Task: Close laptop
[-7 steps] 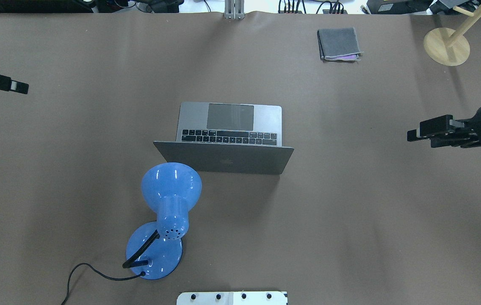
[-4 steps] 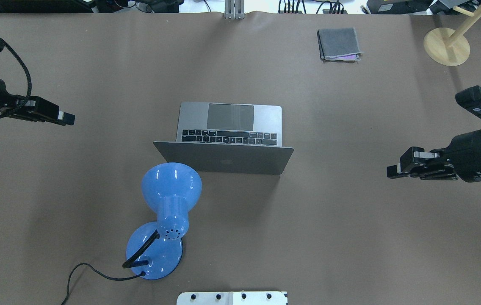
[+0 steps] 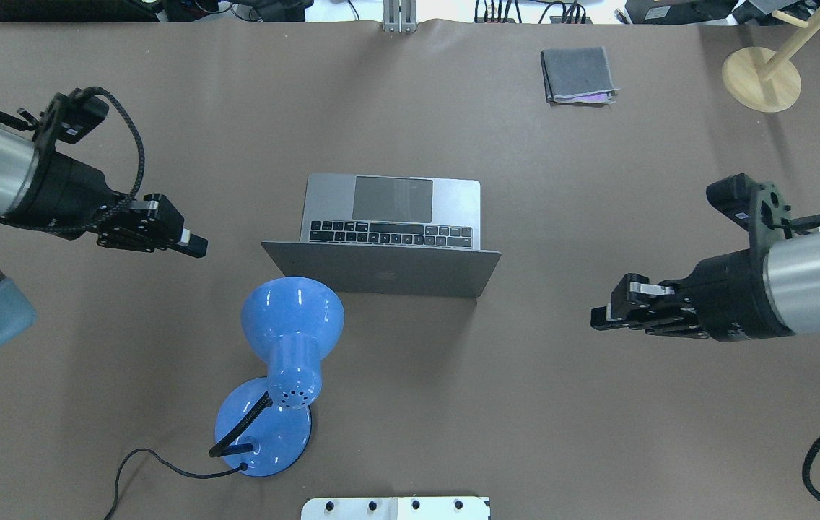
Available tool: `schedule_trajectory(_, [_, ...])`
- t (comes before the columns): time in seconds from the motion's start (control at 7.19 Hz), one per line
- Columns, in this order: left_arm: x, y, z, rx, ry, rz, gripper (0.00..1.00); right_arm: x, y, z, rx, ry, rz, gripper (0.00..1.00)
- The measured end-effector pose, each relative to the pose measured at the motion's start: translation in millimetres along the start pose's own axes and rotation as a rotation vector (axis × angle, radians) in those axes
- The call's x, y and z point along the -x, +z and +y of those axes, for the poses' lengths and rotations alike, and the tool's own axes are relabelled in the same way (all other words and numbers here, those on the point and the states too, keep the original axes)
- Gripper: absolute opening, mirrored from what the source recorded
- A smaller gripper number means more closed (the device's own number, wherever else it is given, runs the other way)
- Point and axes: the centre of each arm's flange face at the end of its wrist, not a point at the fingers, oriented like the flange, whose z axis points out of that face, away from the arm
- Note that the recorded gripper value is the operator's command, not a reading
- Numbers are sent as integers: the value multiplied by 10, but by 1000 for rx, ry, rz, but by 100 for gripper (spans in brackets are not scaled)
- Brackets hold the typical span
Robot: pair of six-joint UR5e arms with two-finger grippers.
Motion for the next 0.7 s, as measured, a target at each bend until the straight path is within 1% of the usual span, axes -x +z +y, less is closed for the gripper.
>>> schedule_trajectory(0.28, [-33, 193, -19, 20, -13, -4, 0, 479, 362, 255, -32, 14, 60, 0])
schedule_trajectory(0.56, [-59, 344, -96, 28, -19, -9, 0, 591, 679, 472, -53, 0, 88, 0])
schedule_trajectory(0.7, [-81, 377, -109, 30, -18, -9, 0, 653, 810, 432, -70, -2, 95, 0])
